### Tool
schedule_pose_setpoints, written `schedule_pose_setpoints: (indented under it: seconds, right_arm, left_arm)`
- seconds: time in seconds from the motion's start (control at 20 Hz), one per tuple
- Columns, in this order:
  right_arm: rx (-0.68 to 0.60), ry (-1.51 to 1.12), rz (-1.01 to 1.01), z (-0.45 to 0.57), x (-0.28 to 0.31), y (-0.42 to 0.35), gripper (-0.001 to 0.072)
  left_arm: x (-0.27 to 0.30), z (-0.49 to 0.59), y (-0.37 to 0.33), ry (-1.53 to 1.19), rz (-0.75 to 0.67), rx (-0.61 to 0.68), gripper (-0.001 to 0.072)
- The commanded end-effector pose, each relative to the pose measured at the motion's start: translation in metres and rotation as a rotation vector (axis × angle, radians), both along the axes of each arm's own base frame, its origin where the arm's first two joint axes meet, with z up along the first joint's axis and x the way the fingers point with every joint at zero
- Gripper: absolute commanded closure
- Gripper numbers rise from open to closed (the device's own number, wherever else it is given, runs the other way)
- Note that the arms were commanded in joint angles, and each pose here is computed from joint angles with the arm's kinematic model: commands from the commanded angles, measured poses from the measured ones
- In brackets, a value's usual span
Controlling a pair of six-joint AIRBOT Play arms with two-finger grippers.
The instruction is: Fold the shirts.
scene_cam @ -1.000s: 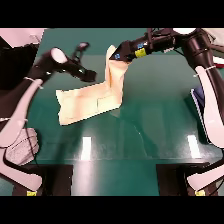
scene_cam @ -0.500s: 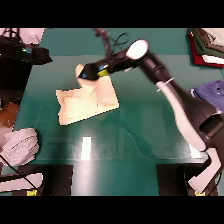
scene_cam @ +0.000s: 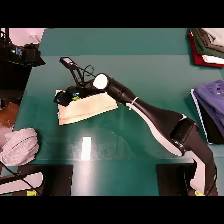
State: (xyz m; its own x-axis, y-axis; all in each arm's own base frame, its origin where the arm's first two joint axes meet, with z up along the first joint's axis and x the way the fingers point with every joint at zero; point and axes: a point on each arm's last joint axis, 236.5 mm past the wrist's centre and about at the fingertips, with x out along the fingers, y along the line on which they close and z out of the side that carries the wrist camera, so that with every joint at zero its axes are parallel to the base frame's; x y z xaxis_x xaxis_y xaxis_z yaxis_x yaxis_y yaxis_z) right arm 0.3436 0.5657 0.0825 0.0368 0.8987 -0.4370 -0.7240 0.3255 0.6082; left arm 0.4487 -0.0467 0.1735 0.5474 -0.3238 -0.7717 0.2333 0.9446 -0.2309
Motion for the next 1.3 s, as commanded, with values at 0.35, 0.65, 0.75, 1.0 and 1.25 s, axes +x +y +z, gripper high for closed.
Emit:
schedule_pose_setpoints:
  seconds: [0.35, 0.65, 0.75, 1.0, 1.25]
  right_arm:
    - [-0.325, 0.31, -0.223, -0.065, 0.089, -0.258, -0.0002]
    - [-0.255, 0.566, -0.265, -0.12, 0.099, -0.268, 0.0031]
    - [-0.21, 0.613, -0.255, -0.129, 0.097, -0.25, 0.0044]
    - [-0.205, 0.605, -0.184, -0.138, 0.09, -0.197, 0.0067]
    - [-0.179, 0.625, -0.136, -0.142, 0.079, -0.157, 0.0321]
  left_arm:
    - [-0.004, -0.001, -0.001, 0.013, -0.007, -0.002, 0.0684]
    - [-0.004, -0.001, -0.001, 0.015, -0.007, -0.003, 0.0684]
    - [-0.004, -0.001, -0.001, 0.014, -0.008, -0.004, 0.0684]
    - [-0.004, -0.001, -0.001, 0.014, -0.008, -0.004, 0.0684]
    - [-0.006, -0.002, -0.002, 0.022, -0.011, -0.004, 0.0684]
